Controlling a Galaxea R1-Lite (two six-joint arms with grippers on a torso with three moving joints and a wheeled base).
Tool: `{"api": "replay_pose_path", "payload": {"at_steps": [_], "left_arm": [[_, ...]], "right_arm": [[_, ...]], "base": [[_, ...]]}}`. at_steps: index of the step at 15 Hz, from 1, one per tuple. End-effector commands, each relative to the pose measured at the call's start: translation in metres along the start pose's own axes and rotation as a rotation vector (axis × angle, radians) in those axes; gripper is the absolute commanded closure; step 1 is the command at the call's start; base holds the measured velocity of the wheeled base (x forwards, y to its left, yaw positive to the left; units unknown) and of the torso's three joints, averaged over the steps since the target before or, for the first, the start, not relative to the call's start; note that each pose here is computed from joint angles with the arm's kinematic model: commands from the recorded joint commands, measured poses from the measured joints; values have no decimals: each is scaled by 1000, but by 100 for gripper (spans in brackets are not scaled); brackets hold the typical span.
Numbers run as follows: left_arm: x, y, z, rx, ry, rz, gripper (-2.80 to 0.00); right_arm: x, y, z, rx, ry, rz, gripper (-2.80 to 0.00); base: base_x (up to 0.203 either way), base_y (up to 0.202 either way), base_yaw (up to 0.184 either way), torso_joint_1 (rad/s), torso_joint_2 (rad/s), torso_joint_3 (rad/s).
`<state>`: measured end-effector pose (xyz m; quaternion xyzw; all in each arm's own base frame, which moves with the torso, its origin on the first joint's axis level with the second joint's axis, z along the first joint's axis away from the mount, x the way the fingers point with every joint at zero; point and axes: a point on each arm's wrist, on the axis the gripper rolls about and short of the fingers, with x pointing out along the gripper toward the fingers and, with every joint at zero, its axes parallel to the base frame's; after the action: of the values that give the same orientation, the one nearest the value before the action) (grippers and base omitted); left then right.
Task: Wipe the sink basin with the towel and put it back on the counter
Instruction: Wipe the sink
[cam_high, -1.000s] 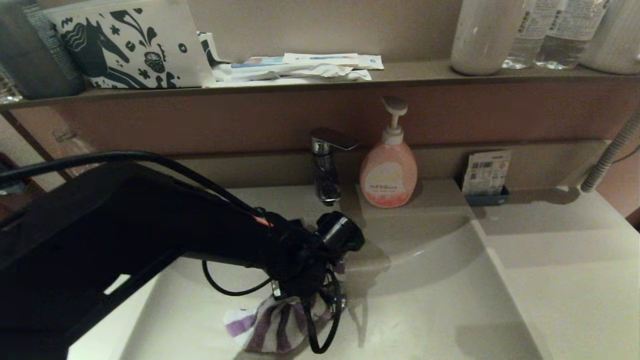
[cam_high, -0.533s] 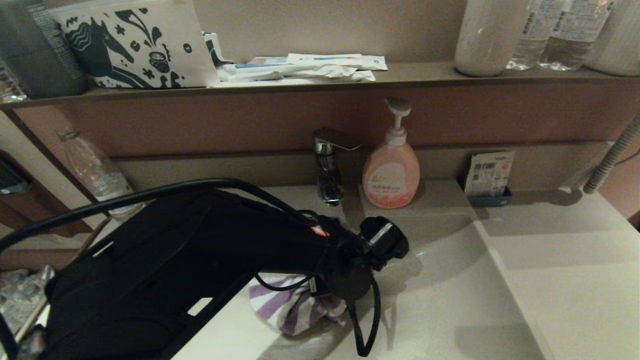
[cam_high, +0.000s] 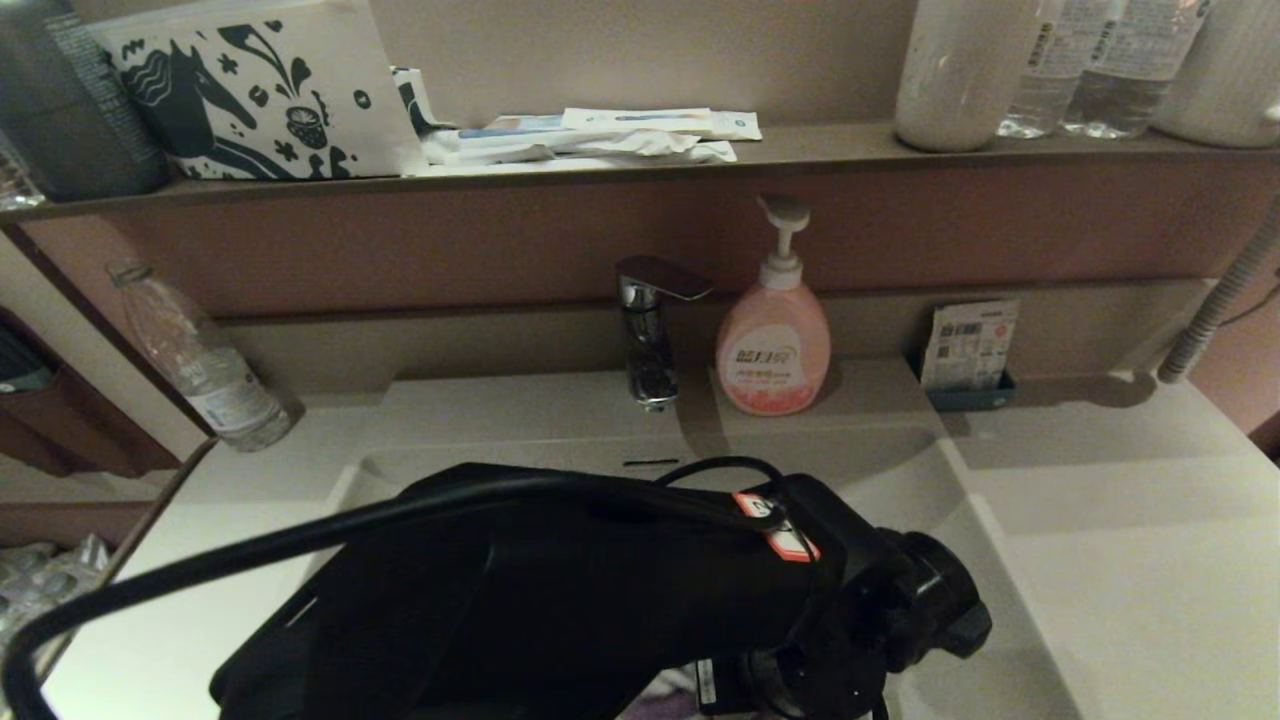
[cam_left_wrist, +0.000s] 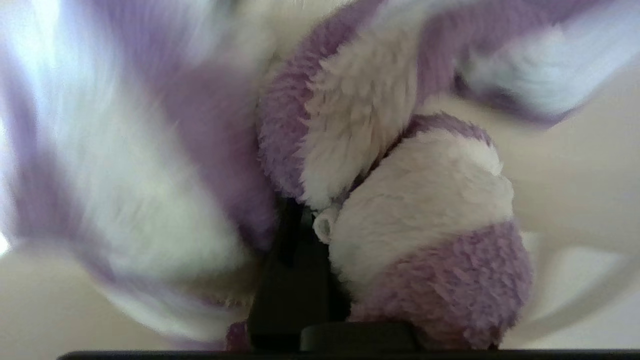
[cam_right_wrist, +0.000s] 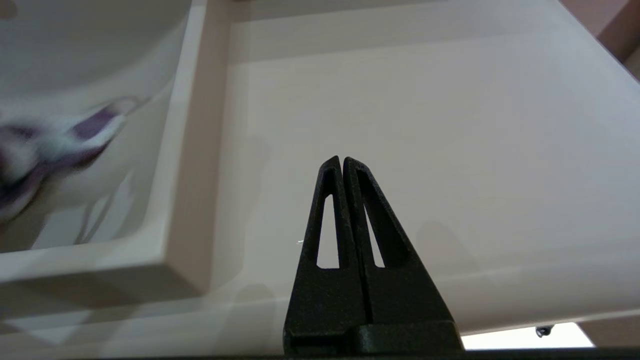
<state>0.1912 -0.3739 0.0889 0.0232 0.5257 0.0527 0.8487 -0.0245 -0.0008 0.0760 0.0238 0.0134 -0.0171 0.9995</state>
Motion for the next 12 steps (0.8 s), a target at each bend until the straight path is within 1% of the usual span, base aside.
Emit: {"api": "replay_pose_path", "payload": {"at_steps": [1, 4, 6, 12], "left_arm": [[8, 8, -10, 10, 51, 88, 0], [11, 30, -20, 33, 105, 162, 0], [9, 54, -22, 43, 121, 190, 0], [-20, 139, -16, 85, 110, 163, 0]], "right_arm": [[0, 0, 0, -1, 1, 0, 0], [0, 0, 0, 1, 1, 0, 0], [0, 0, 0, -1, 1, 0, 0], [0, 0, 0, 1, 2, 0, 0]], "base": [[0, 0, 0, 0, 0, 0], [0, 0, 0, 0, 0, 0], [0, 0, 0, 0, 0, 0], [0, 0, 0, 0, 0, 0]]}}
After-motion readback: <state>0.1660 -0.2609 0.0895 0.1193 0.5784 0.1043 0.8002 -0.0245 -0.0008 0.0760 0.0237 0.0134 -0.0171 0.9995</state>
